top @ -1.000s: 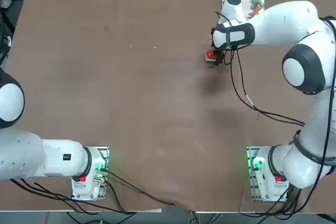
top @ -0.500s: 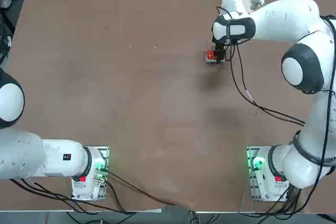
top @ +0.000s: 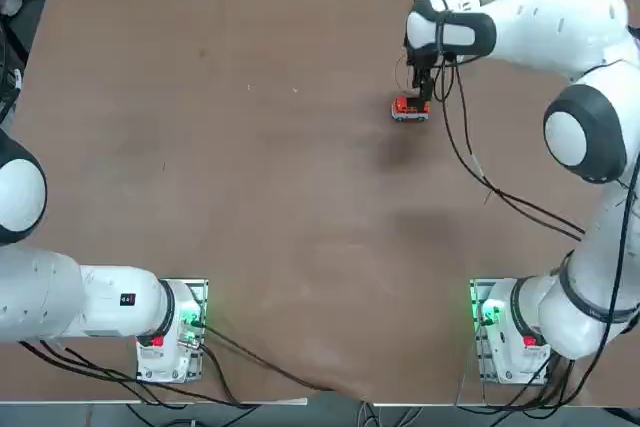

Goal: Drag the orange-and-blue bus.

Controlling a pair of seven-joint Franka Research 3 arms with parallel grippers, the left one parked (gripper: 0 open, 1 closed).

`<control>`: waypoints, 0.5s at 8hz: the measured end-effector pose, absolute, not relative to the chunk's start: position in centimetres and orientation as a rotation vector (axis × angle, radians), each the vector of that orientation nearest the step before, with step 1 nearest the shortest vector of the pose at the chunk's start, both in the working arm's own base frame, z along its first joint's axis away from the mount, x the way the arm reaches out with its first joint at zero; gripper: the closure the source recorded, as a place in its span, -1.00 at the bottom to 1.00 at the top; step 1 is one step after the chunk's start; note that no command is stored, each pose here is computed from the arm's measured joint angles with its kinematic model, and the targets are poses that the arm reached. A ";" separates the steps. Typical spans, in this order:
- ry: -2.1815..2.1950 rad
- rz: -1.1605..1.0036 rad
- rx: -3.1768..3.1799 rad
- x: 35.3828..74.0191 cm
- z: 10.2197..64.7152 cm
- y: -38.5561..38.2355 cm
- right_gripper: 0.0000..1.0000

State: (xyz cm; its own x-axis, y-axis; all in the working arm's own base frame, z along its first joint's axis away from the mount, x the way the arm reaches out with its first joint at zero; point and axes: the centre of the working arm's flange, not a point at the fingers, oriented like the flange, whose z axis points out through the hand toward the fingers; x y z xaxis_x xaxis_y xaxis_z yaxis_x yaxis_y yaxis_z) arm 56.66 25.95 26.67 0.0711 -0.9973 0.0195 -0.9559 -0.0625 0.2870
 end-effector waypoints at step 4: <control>-1.603 -0.364 2.364 58.6 37.1 25.0 -1.00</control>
State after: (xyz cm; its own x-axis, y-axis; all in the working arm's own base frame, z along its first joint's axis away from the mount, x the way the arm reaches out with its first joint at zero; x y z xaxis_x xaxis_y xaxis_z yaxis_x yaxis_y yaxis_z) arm 58.60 25.03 37.11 0.3592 -0.9313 -0.0600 -0.8658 -0.3566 0.3510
